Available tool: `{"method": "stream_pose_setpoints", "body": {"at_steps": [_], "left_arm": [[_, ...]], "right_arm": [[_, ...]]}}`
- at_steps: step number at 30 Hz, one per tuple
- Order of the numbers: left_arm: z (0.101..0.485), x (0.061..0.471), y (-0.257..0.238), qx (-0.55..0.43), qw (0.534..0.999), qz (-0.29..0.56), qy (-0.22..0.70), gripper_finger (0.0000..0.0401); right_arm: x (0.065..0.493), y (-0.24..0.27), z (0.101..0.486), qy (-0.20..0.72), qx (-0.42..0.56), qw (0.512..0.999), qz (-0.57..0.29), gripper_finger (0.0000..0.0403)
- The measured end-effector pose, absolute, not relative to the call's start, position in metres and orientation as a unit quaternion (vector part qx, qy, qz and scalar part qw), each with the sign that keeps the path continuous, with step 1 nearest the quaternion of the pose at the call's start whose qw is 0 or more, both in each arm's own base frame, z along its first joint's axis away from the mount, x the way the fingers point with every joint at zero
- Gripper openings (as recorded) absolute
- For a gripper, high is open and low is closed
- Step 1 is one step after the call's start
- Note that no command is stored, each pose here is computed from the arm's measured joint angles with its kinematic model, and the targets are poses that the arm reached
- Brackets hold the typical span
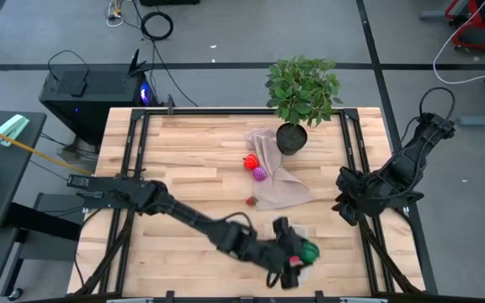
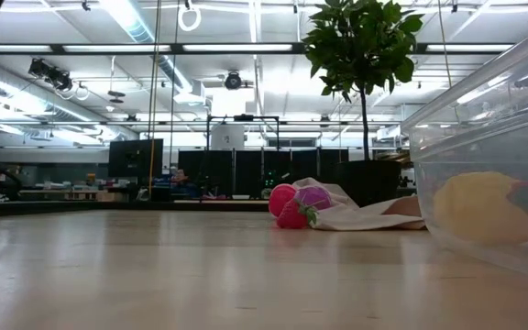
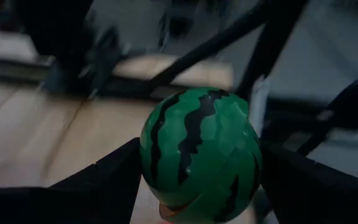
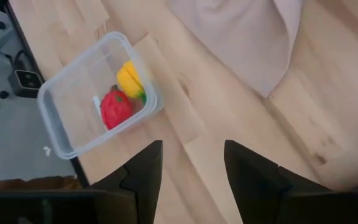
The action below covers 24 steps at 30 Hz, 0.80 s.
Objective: Pick and placing Produce into tupperware
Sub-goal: Put the green watermelon into the transparent bin
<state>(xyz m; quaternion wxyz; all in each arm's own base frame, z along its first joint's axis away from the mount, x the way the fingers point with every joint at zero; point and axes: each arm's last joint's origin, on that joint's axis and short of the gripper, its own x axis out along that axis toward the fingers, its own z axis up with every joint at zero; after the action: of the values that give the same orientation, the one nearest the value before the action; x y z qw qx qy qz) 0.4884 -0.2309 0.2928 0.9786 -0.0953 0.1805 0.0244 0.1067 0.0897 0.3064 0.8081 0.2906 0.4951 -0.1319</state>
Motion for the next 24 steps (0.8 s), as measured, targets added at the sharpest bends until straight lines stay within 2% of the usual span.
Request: {"method": "stream_pose_setpoints", "body": {"at_steps": [10,24], "left_arm": [[0.236,0.48,-0.258,-0.148,0.985,0.029,0.079,0.0291],[0.186,0.465,-0.248,-0.166,0.975,0.053,0.137,0.0291]], "right_arm": [[0.099,0.103,0.308,0.485,0.344,0.794,-0.124,0.0178],[0.1,0.111,0.312,0.451,0.367,0.807,-0.106,0.0178]]}}
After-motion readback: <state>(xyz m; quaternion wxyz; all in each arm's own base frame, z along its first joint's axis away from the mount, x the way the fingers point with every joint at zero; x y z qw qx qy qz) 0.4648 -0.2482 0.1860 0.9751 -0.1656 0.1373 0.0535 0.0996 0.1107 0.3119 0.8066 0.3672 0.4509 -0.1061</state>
